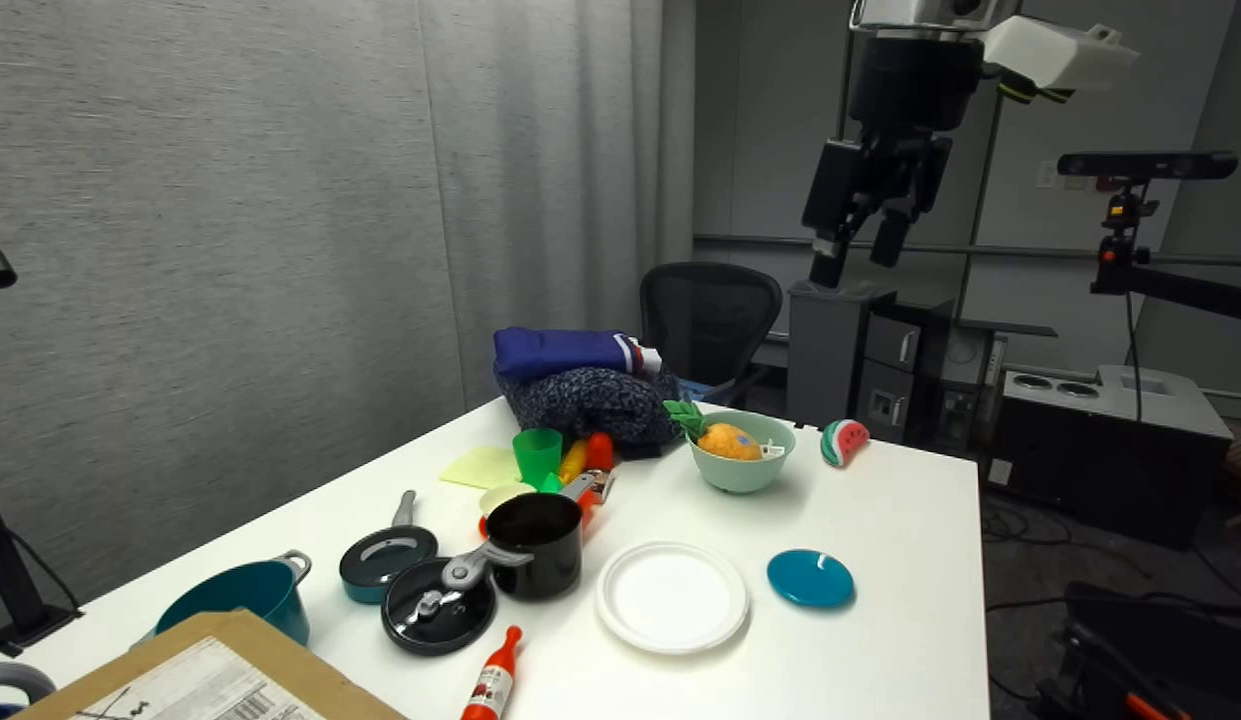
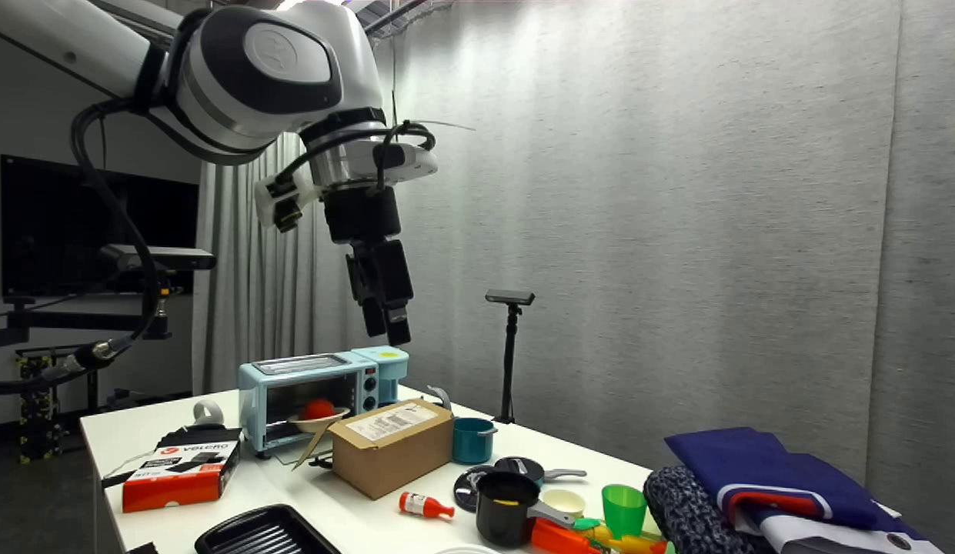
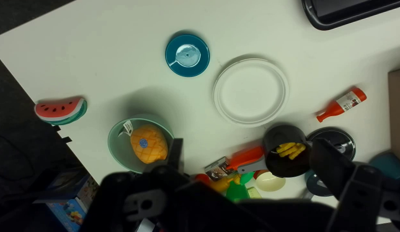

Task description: Move the bowl

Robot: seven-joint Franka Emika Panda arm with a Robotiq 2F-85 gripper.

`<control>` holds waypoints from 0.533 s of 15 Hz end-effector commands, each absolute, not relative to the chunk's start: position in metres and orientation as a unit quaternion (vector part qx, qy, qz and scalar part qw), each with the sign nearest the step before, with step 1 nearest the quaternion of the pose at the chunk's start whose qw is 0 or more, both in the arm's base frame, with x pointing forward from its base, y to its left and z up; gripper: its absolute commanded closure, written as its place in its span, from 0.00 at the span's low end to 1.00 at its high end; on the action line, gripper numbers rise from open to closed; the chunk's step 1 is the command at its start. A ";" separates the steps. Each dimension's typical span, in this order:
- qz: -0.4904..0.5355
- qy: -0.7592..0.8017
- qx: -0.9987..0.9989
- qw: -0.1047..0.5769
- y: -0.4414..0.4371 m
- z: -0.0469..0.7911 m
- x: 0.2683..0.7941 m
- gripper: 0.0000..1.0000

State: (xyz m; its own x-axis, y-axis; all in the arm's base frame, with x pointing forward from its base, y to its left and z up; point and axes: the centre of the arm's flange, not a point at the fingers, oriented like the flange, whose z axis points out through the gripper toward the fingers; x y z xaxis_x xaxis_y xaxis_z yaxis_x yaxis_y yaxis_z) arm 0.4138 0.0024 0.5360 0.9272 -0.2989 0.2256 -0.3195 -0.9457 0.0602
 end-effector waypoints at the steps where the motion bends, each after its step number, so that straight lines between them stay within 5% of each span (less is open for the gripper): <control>1: 0.107 -0.158 0.980 0.048 0.002 0.536 0.414 0.00; 8: 0.100 -0.140 0.984 0.052 0.001 0.537 0.414 0.00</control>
